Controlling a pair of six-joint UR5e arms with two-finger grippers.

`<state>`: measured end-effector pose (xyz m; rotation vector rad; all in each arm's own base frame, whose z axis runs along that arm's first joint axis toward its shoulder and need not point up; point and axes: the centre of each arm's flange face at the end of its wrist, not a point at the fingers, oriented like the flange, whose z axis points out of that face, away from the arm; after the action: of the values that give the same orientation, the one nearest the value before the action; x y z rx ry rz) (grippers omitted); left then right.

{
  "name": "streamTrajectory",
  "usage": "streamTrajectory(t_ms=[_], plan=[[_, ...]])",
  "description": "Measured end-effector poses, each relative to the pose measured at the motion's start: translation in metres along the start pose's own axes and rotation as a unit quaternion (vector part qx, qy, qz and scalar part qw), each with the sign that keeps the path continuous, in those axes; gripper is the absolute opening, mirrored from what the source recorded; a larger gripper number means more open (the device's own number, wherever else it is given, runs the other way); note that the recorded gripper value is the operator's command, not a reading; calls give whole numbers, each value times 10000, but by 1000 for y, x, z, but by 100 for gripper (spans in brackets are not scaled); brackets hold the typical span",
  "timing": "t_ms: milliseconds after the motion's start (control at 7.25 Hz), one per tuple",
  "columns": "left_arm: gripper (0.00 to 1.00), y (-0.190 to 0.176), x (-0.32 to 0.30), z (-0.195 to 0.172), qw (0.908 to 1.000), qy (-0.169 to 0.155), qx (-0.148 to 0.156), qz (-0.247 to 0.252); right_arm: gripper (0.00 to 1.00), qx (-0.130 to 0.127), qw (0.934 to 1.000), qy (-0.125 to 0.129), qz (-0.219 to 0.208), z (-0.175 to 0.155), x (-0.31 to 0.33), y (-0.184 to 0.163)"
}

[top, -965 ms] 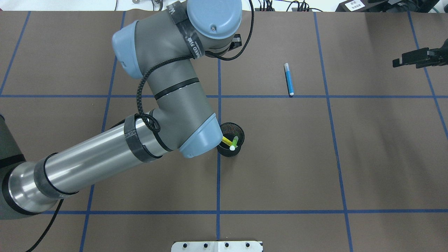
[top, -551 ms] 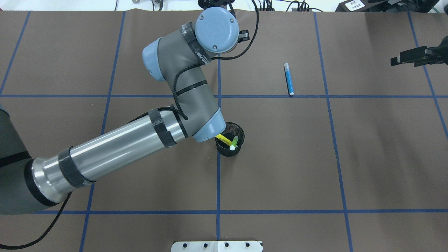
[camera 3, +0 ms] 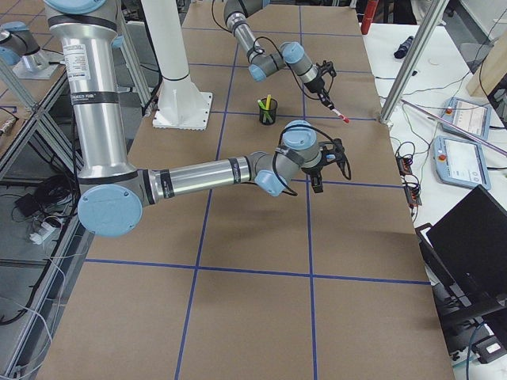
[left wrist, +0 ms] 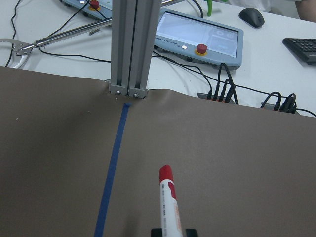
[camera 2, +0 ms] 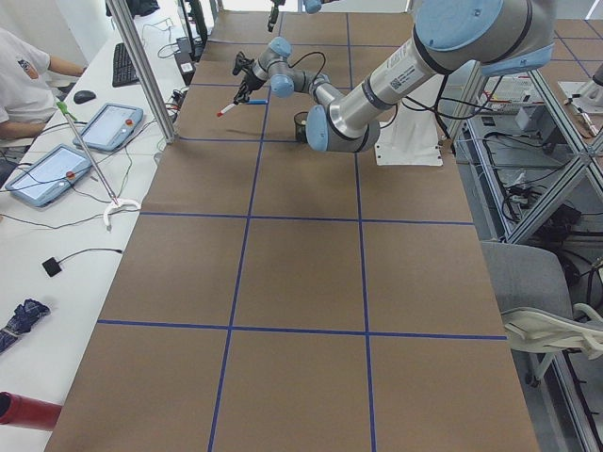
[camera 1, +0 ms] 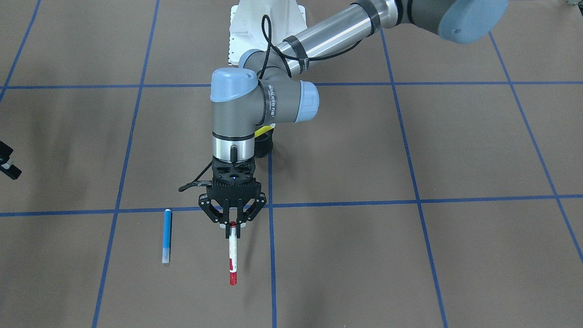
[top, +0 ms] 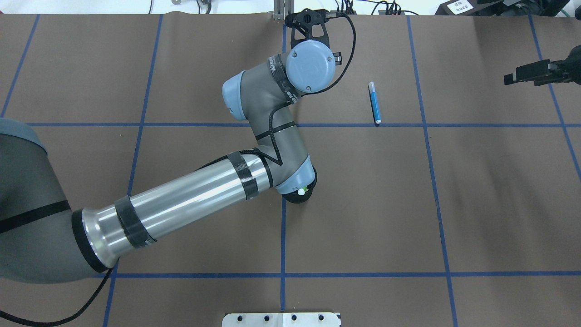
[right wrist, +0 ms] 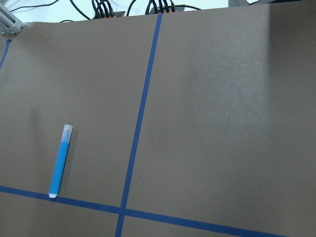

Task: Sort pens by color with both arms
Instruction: 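Lift the red-capped marker out of the cup with the left gripper, then place the red-capped marker beside the blue highlighter and release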

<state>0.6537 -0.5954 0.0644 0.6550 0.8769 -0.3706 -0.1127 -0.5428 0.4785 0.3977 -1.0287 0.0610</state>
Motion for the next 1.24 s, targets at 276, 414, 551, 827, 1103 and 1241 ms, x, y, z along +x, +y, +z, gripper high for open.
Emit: streamTrajectory(t_ms=[276, 414, 551, 827, 1103, 1241], plan=[[0, 22, 16, 3, 9999, -85, 48, 104, 100, -11, 10000, 10, 10, 2, 2, 0], [0, 29, 21, 6, 9998, -143, 72, 145, 100, -15, 10000, 14, 14, 2, 3, 0], [0, 36, 25, 7, 9997, -170, 63, 179, 99, -19, 10000, 18, 19, 3, 3, 0], [0, 48, 29, 10, 9995, -213, 13, 231, 100, -23, 10000, 22, 24, 3, 4, 0], [45, 56, 32, 12, 9994, -230, -31, 266, 100, -26, 10000, 25, 29, 3, 5, 1], [75, 59, 33, 12, 9993, -232, -46, 278, 100, -30, 10000, 29, 33, 4, 6, 1]])
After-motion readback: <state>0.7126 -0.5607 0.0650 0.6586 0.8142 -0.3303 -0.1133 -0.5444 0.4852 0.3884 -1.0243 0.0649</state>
